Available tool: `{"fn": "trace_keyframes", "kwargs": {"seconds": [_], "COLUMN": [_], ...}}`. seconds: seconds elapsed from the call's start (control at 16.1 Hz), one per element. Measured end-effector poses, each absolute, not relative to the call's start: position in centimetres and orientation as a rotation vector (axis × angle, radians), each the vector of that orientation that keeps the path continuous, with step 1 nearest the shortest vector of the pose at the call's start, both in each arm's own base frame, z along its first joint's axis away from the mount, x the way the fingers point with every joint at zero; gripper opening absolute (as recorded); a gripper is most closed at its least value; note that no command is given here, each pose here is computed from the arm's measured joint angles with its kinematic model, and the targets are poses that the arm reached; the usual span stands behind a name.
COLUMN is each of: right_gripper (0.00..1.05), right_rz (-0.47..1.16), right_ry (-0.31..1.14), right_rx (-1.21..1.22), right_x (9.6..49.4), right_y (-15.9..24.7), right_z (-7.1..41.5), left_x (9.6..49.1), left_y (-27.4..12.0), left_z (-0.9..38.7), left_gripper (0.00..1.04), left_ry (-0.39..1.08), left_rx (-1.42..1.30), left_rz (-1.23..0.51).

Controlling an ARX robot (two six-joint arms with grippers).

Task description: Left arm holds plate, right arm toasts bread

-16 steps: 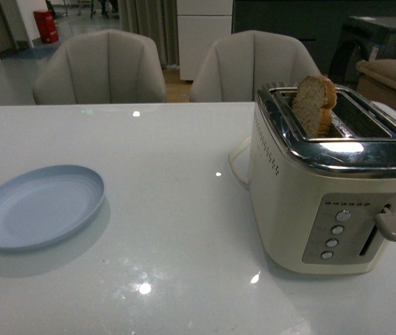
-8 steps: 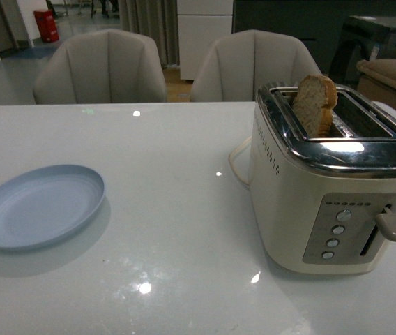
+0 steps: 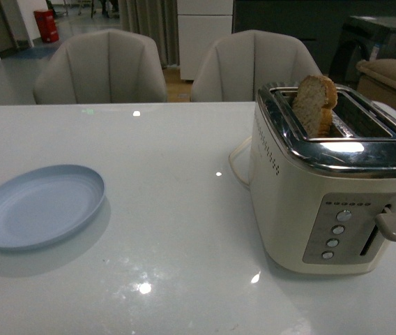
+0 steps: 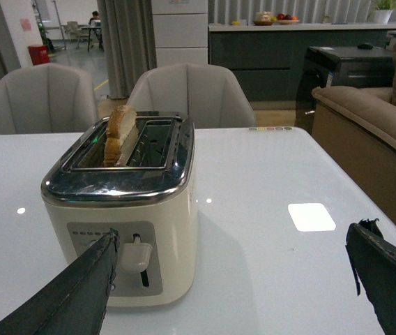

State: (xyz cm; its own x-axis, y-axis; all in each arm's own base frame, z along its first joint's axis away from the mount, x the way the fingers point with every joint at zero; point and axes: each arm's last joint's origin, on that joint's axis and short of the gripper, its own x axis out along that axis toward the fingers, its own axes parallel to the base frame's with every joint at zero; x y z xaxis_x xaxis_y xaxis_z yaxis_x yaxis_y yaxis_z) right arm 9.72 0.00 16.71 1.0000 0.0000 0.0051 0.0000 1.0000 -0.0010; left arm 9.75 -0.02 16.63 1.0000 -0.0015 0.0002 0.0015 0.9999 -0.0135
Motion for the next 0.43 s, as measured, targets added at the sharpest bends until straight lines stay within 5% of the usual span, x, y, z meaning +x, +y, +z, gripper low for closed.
{"fn": "trace_keyframes", "kwargs": {"seconds": [0.43], "right_gripper": [0.98], "right_rz": [0.000], "right_ry": [-0.005], "right_rx": [-0.001], "right_x": [9.72], "right_y": [0.00], "right_z": [16.71], "left_x": [9.75], "left_y": [-0.02], "left_z": [16.63], "left_gripper": [0.98], "left_ry": [0.000], "left_rx": [-0.014], "left_rz": [-0.002]}}
